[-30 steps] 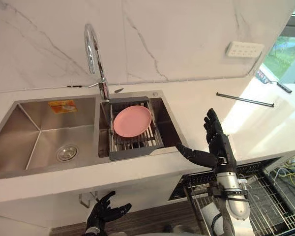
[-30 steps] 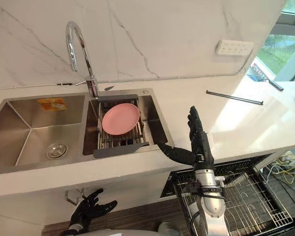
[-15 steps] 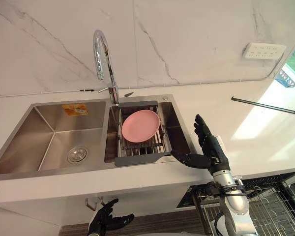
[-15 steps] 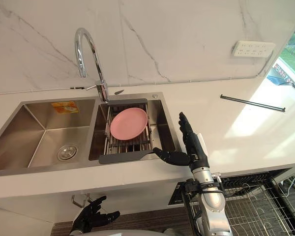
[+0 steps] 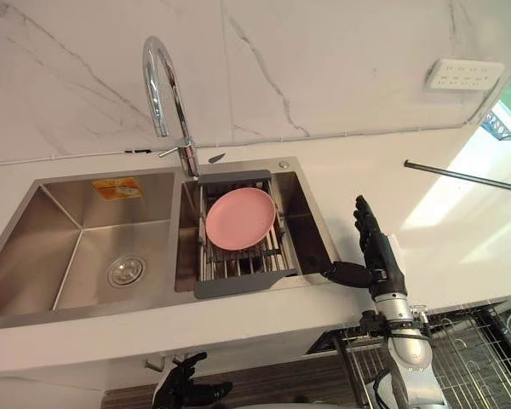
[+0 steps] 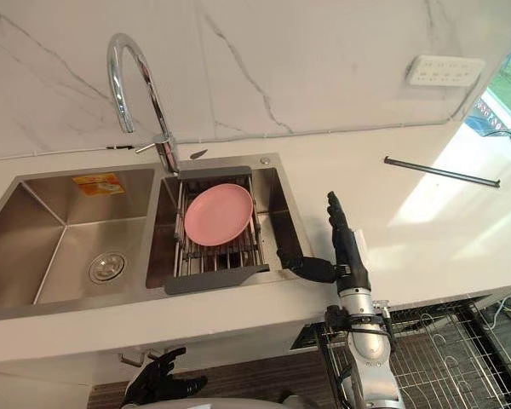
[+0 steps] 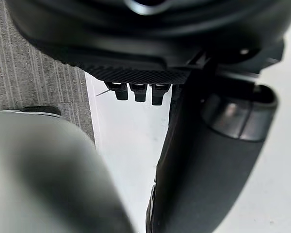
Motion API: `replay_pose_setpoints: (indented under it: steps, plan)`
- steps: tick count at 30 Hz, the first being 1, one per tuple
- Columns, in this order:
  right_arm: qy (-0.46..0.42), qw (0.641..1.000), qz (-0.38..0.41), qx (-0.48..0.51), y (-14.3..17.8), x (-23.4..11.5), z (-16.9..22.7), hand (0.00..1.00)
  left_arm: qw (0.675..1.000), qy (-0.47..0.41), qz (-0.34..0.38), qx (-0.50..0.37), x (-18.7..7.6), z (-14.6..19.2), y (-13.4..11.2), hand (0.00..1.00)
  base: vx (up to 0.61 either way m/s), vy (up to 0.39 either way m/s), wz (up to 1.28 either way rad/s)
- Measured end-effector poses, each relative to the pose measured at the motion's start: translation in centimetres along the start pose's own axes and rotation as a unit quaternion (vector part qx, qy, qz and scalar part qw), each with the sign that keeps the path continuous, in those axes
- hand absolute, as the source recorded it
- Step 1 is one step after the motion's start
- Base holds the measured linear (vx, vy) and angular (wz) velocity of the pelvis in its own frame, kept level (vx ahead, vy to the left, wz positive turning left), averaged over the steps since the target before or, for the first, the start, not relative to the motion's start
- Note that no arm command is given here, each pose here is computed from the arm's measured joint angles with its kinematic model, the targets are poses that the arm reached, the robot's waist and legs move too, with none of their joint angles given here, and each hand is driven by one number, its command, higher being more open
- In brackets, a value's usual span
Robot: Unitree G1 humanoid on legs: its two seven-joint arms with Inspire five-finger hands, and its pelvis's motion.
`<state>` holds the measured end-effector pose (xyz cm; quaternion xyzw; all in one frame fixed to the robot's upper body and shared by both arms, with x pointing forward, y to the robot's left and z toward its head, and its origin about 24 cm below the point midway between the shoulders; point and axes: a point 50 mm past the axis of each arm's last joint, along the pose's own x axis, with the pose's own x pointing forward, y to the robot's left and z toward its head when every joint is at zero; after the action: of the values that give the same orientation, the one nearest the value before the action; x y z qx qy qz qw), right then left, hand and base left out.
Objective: Walk over to the sink, pick up the cup, carry it to the dishwasher, place the cup inside the dishwasher, then close the dishwasher door
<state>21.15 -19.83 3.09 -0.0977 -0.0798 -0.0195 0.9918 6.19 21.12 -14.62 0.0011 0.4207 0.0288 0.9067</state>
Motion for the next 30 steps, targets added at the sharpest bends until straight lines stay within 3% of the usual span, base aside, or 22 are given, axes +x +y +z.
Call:
replay_pose_setpoints:
  steps: [15, 24, 30]
  plan:
    - [-0.063, 0.972, 0.06, -0.218, -1.2, 3.1, 2.8, 1.0, 0.999, 0.032, 0.031, -0.018, -0.6, -1.5, 0.6, 1.0, -0.04, -0.001, 0.05]
    - [-0.032, 0.936, 0.066, -0.343, -1.6, 5.6, 1.5, 1.0, 0.998, 0.041, 0.034, -0.017, -0.9, -1.8, 0.7, 1.0, 0.02, 0.023, 0.07]
    - [-0.029, 0.924, 0.088, -0.37, -0.8, 7.1, 1.2, 1.0, 0.999, 0.038, 0.034, -0.015, -0.9, -1.6, 0.8, 1.0, -0.01, 0.012, 0.12]
